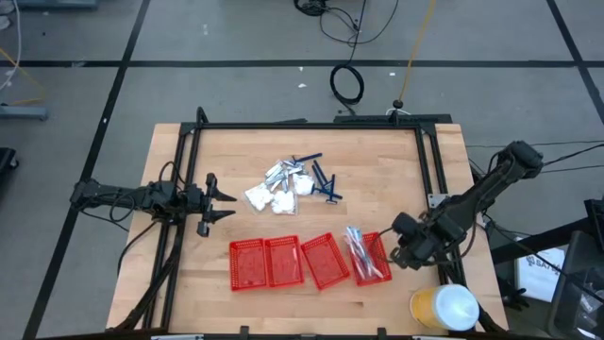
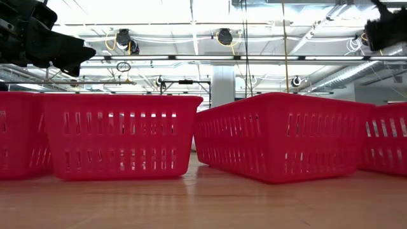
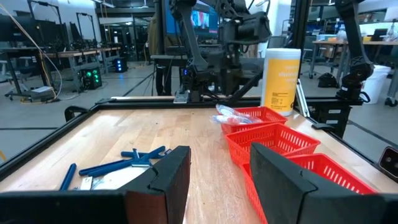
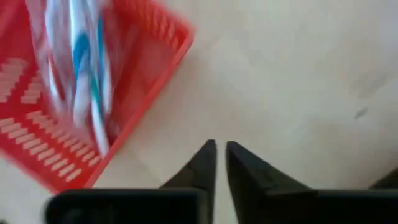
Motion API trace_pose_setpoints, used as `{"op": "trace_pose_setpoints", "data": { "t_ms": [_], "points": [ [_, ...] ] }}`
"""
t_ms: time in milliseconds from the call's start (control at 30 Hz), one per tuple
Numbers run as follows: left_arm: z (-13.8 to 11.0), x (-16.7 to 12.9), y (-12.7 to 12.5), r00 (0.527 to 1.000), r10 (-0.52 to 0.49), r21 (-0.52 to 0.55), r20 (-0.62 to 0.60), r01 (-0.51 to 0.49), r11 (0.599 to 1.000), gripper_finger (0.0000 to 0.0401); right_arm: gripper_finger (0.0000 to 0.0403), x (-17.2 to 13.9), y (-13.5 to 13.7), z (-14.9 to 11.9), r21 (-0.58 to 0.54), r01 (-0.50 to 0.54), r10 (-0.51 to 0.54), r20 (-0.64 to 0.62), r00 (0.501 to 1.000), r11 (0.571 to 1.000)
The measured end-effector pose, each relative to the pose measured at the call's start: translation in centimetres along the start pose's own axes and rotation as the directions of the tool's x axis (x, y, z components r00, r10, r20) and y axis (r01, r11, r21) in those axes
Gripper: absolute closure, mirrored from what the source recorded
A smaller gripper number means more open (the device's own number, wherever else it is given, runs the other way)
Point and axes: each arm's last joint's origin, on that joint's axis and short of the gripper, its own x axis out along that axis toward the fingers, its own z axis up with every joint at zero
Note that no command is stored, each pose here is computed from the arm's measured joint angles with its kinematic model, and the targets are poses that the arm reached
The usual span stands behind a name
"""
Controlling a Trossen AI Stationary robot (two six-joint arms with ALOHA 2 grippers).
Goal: Pick & Place Travel size toiletries
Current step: Adjust the right red bin
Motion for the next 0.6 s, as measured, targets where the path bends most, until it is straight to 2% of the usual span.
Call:
{"op": "trace_pose_setpoints", "data": {
  "t_ms": [100,267,400,600],
  "points": [
    [0.0,0.0,0.0,1.000,0.000,0.000,0.000,0.000,1.000,0.0235,0.0394,1.5,0.4,-0.2,0.000,-0.026,0.026,-0.056,0.998,1.000],
    [0.0,0.0,0.0,1.000,0.000,0.000,0.000,0.000,1.000,0.0235,0.0392,3.4,1.5,-0.2,-0.006,-0.125,0.124,-0.068,0.990,0.992],
    [0.0,0.0,0.0,1.000,0.000,0.000,0.000,0.000,1.000,0.0235,0.0401,3.7,2.2,-0.1,-0.028,-0.199,0.198,-0.046,0.979,0.980],
    [0.0,0.0,0.0,1.000,0.000,0.000,0.000,0.000,1.000,0.0235,0.0402,3.6,2.7,0.0,-0.024,-0.245,0.245,-0.009,0.969,0.969]
  ]
}}
